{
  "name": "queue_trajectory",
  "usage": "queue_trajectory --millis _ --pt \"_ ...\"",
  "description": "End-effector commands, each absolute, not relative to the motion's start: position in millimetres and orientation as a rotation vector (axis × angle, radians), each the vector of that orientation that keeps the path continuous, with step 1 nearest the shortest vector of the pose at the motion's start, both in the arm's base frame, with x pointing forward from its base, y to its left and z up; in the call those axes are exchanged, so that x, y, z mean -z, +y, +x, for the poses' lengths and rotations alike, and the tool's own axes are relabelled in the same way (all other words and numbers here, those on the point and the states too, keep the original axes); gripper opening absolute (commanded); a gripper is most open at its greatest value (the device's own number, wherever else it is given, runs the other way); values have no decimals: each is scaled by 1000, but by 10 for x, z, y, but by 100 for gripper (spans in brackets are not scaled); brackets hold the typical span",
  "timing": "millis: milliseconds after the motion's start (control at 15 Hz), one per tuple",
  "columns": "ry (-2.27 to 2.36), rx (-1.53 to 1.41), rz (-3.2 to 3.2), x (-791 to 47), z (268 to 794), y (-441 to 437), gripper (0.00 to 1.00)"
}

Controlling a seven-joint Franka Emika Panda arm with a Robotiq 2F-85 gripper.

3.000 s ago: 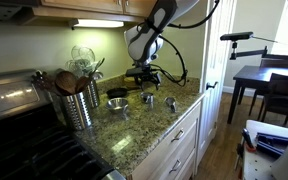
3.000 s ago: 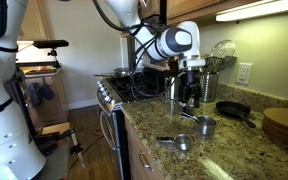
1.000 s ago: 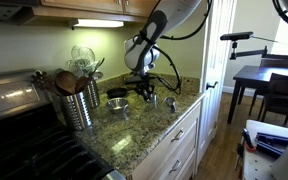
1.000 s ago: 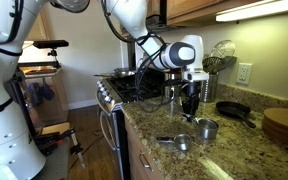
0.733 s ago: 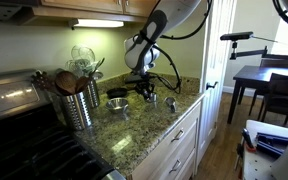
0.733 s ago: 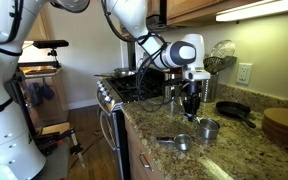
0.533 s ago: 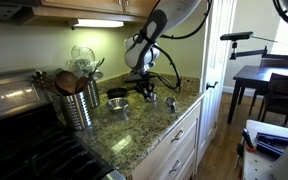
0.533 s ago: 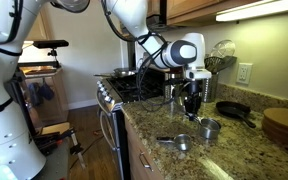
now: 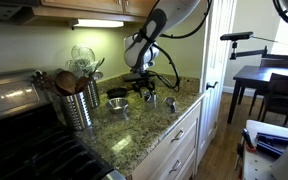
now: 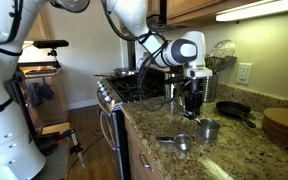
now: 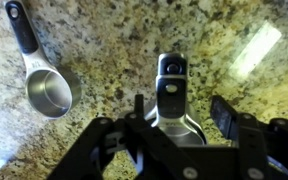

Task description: Unstack the measuring cups

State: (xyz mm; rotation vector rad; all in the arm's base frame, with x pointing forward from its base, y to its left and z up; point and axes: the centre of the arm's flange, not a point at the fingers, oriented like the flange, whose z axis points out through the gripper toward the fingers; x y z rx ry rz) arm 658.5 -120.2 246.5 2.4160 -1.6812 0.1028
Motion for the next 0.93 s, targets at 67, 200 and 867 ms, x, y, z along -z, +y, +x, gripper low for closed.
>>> queue_trajectory --millis 67,200,867 --pt "-1668 -109 2429 -2558 6557 -1214 58" --pt "-1669 -109 2429 -2558 6556 -1215 61" --pt "-1669 -111 2427 -2567 6541 -1213 11"
